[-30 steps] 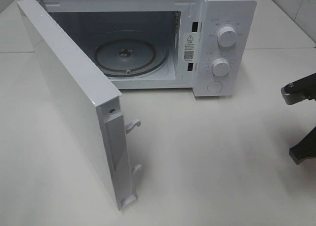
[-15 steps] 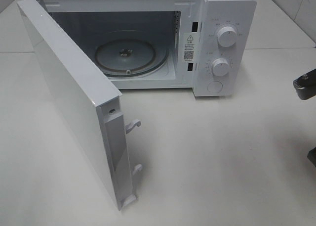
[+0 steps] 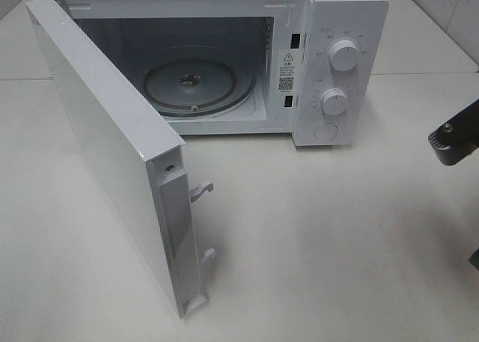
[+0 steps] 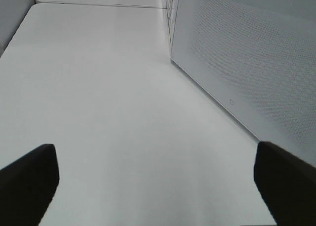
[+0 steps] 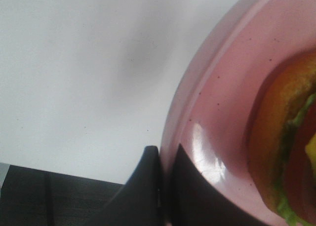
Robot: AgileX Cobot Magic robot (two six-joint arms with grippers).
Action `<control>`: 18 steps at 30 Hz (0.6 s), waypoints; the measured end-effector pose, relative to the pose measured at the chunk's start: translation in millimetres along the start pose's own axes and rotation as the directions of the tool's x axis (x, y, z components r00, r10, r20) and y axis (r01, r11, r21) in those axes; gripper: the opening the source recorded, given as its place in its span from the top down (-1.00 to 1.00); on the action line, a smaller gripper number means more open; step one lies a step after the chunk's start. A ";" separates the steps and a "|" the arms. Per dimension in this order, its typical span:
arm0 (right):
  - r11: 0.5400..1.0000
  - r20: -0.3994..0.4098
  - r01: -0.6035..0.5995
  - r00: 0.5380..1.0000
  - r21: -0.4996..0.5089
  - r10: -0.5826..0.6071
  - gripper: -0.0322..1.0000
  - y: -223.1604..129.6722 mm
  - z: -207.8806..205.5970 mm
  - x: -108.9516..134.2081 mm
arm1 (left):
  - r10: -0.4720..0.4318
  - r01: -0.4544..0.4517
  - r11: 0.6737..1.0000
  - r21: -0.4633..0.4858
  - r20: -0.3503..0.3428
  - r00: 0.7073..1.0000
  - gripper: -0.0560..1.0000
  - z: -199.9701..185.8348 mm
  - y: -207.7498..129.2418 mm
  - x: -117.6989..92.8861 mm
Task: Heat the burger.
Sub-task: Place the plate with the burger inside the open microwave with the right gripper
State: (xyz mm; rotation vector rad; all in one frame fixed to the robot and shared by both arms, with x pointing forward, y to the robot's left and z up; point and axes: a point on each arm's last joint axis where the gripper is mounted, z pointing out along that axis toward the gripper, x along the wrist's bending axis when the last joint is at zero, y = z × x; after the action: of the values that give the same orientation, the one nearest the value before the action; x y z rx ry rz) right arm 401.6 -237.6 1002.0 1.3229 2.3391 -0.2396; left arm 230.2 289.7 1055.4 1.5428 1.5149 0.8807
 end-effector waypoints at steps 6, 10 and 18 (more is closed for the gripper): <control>0.998 0.000 0.065 0.998 -0.021 -0.065 0.87 0.9 -5.4 10.6 | 0.000 0.000 1.000 0.000 0.000 1.000 -0.99 0.0 0.0 0.0; 0.992 -0.001 0.118 0.993 -0.047 -0.118 0.87 1.7 -10.1 19.7 | 0.000 0.000 1.000 0.000 0.000 1.000 -0.99 0.0 0.0 0.0; 0.973 0.001 0.214 0.977 -0.093 -0.214 0.87 1.9 -18.1 35.3 | 0.000 0.000 1.000 0.000 0.000 1.000 -0.99 0.0 0.0 0.0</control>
State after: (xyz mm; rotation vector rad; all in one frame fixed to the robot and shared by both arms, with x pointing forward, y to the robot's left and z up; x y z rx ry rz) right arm 382.2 -202.9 1002.1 1.0307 2.4694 -0.1886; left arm 230.2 289.7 1055.4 1.5428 1.5149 0.8807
